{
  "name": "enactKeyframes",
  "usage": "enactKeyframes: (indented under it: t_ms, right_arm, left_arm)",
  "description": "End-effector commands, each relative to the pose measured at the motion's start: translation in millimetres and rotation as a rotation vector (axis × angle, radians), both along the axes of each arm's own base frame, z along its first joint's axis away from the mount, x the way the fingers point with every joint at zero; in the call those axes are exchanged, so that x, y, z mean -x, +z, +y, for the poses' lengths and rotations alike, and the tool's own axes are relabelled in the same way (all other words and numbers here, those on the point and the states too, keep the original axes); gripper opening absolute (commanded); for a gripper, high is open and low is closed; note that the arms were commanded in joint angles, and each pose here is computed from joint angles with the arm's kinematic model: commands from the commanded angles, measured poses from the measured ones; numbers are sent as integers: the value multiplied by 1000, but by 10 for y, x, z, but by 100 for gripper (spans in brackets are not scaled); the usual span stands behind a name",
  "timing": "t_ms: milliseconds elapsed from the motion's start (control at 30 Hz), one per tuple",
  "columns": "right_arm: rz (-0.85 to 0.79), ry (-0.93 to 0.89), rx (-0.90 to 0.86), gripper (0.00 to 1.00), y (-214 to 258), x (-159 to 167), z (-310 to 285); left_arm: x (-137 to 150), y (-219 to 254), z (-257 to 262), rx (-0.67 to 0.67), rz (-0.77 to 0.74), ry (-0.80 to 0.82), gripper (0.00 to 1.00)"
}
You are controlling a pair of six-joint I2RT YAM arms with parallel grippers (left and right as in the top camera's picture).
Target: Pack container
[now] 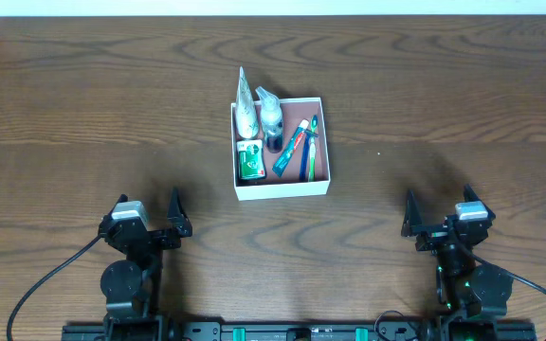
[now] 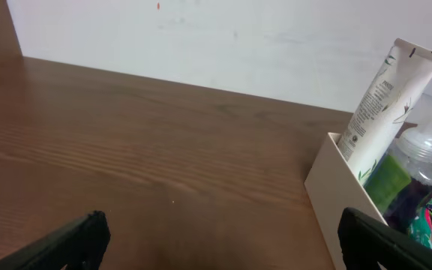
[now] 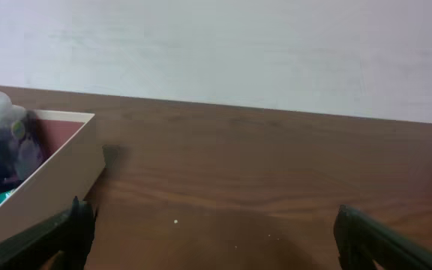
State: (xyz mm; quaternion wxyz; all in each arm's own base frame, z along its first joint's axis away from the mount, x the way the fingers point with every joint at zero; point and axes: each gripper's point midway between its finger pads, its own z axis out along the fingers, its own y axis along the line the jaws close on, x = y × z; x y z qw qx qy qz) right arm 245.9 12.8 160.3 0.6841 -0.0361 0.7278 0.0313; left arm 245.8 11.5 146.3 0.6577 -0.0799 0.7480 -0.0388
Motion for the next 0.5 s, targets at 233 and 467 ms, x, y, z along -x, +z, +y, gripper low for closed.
enactKeyframes:
  t_ms: [233,467]
  right_arm:
    - [-1,3,19,99,-8,3,9]
    - [-1,3,19,99,-8,3,9]
  left_arm:
    - [15,-164,21,-15,54,8,98]
    - [15,-164,21,-15,54,8,98]
